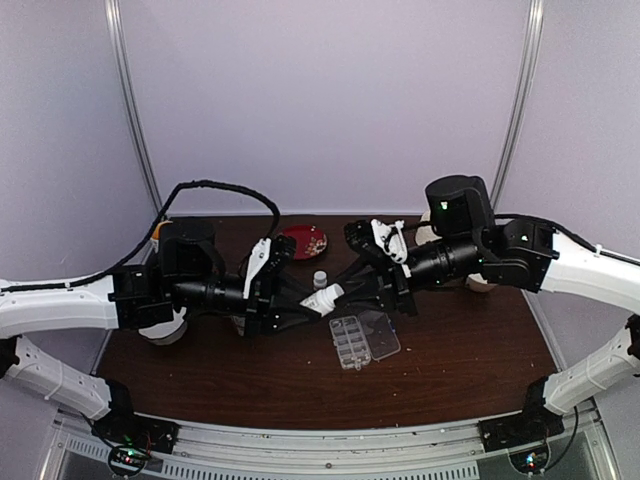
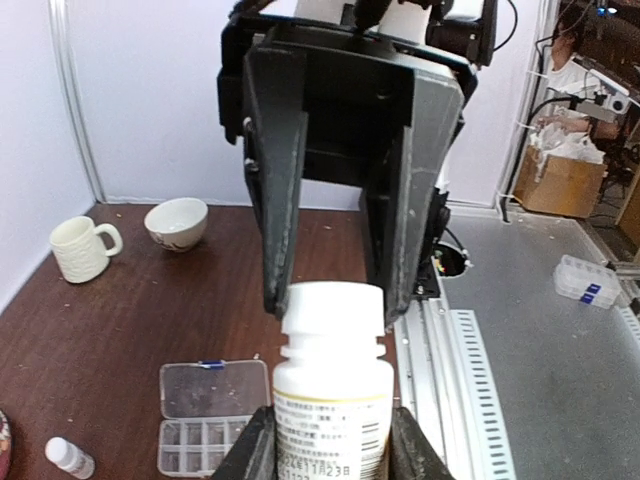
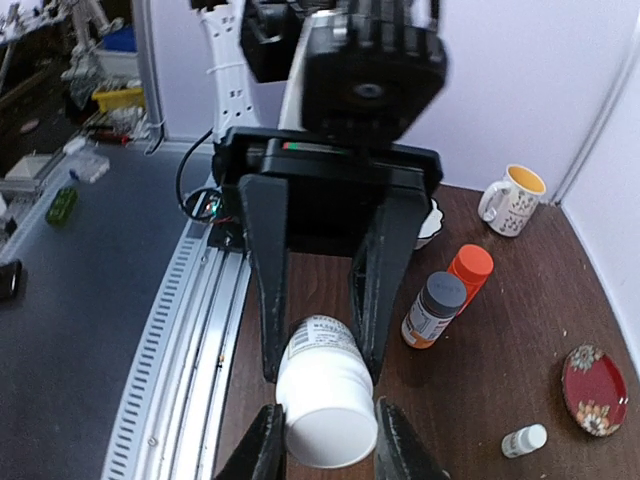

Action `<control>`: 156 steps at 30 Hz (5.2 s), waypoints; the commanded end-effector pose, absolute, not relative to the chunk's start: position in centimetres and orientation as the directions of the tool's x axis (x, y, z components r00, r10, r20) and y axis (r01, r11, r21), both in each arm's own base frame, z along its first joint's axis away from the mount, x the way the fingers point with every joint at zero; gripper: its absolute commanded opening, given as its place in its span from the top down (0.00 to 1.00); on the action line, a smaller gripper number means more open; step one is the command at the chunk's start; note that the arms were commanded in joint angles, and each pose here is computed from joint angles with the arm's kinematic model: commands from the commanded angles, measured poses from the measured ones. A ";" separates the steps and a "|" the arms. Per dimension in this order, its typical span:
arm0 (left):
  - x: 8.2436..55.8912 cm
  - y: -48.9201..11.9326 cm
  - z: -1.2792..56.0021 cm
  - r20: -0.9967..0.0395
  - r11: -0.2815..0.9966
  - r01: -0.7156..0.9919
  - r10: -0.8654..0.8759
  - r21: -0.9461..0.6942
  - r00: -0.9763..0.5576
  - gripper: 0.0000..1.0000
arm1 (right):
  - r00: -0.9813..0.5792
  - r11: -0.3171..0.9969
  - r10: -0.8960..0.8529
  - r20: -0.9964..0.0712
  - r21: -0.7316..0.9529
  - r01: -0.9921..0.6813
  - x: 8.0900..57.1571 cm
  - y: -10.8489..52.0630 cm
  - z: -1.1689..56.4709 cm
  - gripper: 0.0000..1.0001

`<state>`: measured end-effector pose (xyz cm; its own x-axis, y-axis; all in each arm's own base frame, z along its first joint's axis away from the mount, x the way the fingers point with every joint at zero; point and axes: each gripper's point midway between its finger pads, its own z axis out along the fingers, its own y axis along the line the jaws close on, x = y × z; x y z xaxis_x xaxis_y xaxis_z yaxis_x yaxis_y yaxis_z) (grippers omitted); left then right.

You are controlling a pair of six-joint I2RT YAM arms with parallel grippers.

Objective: Sort the pills into containers
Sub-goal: Screw the lid of the pill bottle onto the pill bottle.

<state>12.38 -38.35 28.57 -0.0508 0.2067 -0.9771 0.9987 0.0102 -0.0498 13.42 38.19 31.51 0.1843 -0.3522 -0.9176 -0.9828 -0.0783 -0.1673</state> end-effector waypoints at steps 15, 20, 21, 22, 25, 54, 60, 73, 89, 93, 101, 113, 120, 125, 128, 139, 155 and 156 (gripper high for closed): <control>17.8 -38.1 35.1 -0.905 0.268 0.865 0.158 0.424 0.395 1.00 | -0.809 0.500 -0.321 -0.492 0.638 -0.586 16.3 39.9 27.0 0.94; 18.5 -38.7 33.2 -0.860 0.265 0.821 0.235 0.506 0.454 1.00 | -0.937 0.461 -0.216 -0.273 0.818 -0.344 15.3 41.1 26.1 0.90; 18.7 -38.9 32.6 -0.846 0.260 0.810 0.261 0.525 0.464 1.00 | -0.950 0.442 -0.187 -0.250 0.842 -0.309 15.3 41.2 26.1 0.88; 18.8 -39.0 32.0 -0.831 0.253 0.798 0.286 0.546 0.478 1.00 | -0.960 0.427 -0.158 -0.233 0.860 -0.279 15.5 41.2 26.2 0.86; 19.0 -39.4 30.5 -0.801 0.236 0.780 0.341 0.579 0.492 1.00 | -0.964 0.402 -0.094 -0.248 0.877 -0.264 16.5 40.8 27.2 0.78; 16.1 -39.7 28.4 -0.939 0.159 0.943 0.233 0.292 0.252 1.00 | 0.304 -0.078 -0.396 -0.866 -0.298 -0.951 14.2 32.3 30.0 0.00; 15.0 -40.1 28.1 -0.950 0.097 0.964 0.223 0.246 0.220 1.00 | 0.472 -0.160 -0.387 -0.792 -0.446 -0.880 13.6 33.1 30.7 0.00; 14.8 -41.2 28.4 -0.954 0.064 0.970 0.203 0.236 0.219 1.00 | 0.501 -0.187 -0.478 -0.722 -0.474 -0.861 14.9 35.1 29.7 0.43; 14.8 -41.0 28.6 -0.952 0.063 0.968 0.207 0.245 0.227 1.00 | 0.509 -0.207 -0.491 -0.707 -0.472 -0.857 15.4 36.4 29.4 0.61; 14.8 -41.0 28.4 -0.951 0.065 0.968 0.212 0.243 0.224 1.00 | 0.506 -0.206 -0.483 -0.715 -0.469 -0.859 15.3 36.5 29.5 0.50; 14.8 -41.0 28.4 -0.952 0.063 0.968 0.209 0.243 0.225 1.00 | 0.518 -0.193 -0.467 -0.716 -0.489 -0.851 15.1 36.2 30.0 0.53; 14.9 -41.1 28.4 -0.951 0.066 0.967 0.212 0.245 0.227 1.00 | 0.523 -0.190 -0.458 -0.719 -0.496 -0.847 14.9 36.1 30.4 0.54; 14.8 -41.1 28.6 -0.952 0.063 0.967 0.207 0.245 0.227 1.00 | 0.531 -0.189 -0.456 -0.715 -0.505 -0.842 14.8 35.7 30.4 0.63; 14.8 -41.1 28.7 -0.952 0.062 0.968 0.203 0.244 0.227 1.00 | 0.527 -0.196 -0.458 -0.716 -0.497 -0.845 14.8 35.9 30.1 0.55; 14.8 -41.1 28.7 -0.952 0.062 0.968 0.204 0.244 0.227 1.00 | 0.528 -0.198 -0.459 -0.715 -0.497 -0.845 14.9 36.0 30.0 0.53; 14.8 -41.1 28.7 -0.952 0.061 0.968 0.204 0.245 0.228 1.00 | 0.524 -0.220 -0.464 -0.714 -0.481 -0.849 14.7 36.2 29.8 0.62; 14.8 -40.8 28.6 -0.949 0.071 0.964 0.209 0.256 0.237 1.00 | 0.382 -0.147 -0.458 -0.803 -0.355 -0.923 14.5 37.2 30.0 0.85; 14.9 -40.7 28.5 -0.948 0.074 0.963 0.212 0.259 0.238 1.00 | 0.341 -0.120 -0.455 -0.823 -0.322 -0.939 14.5 37.3 30.1 0.86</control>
<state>14.73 -40.71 25.99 0.1935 0.2713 -0.9428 0.9748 0.0555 0.2161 14.99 36.21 29.06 0.4547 -0.4914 -0.7428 -0.8877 -0.1823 -0.4228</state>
